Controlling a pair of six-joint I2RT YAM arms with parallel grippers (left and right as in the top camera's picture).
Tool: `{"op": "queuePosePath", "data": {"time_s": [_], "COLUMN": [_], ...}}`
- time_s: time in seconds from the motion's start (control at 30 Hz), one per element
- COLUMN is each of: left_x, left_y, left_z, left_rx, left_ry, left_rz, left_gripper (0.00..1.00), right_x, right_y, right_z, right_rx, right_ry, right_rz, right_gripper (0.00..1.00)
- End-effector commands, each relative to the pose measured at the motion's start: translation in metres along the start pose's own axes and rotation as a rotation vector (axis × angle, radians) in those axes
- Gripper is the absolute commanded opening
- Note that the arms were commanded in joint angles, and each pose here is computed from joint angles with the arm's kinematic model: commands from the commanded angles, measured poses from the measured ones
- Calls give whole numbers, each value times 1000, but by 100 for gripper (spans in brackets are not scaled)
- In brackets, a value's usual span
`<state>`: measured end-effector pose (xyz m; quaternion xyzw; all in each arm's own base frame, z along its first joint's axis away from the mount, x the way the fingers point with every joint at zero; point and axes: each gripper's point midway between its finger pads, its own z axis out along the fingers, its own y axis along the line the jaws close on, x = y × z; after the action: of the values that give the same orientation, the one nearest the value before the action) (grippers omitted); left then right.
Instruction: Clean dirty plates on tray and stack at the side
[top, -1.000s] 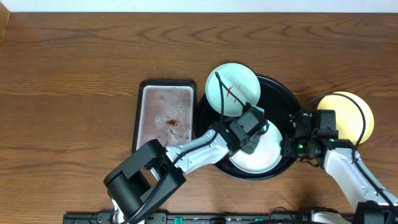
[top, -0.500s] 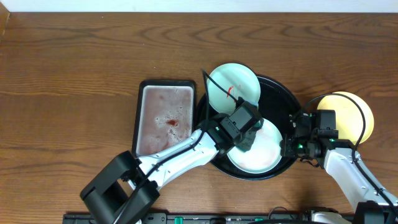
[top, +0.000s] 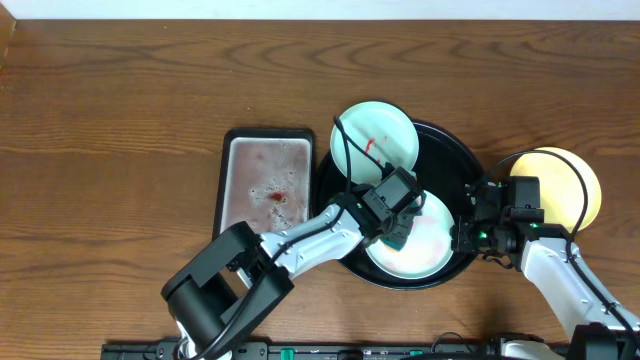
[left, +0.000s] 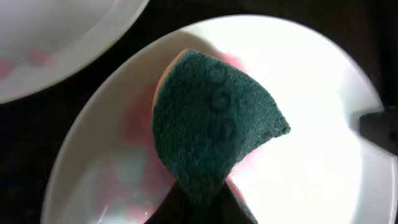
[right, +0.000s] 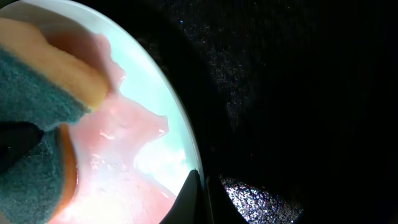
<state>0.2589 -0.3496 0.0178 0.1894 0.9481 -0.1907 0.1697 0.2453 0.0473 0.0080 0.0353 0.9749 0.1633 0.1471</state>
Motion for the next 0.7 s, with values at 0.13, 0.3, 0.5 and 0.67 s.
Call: {"op": "queuePosePath", "data": {"time_s": [0.13, 0.3, 0.5, 0.67], "left_x": [-6, -26, -36, -34], "left_y": [13, 32, 80, 140], "left_z": [-43, -93, -129, -135], "left_rx": [-81, -177, -290, -353], "left_ry": [-30, -133, -171, -135], "left_rz": [61, 39, -52, -201], "left_gripper": [7, 7, 7, 7], "right_x": [0, -1, -8, -11], "right_y": [-2, -2, -1, -1], "right_z": [1, 1, 1, 1], "right_rx": [17, 17, 14, 12], "right_ry": [1, -5, -30, -46], "right_rz": [-7, -8, -16, -21], "right_gripper": [1, 1, 8, 11]}}
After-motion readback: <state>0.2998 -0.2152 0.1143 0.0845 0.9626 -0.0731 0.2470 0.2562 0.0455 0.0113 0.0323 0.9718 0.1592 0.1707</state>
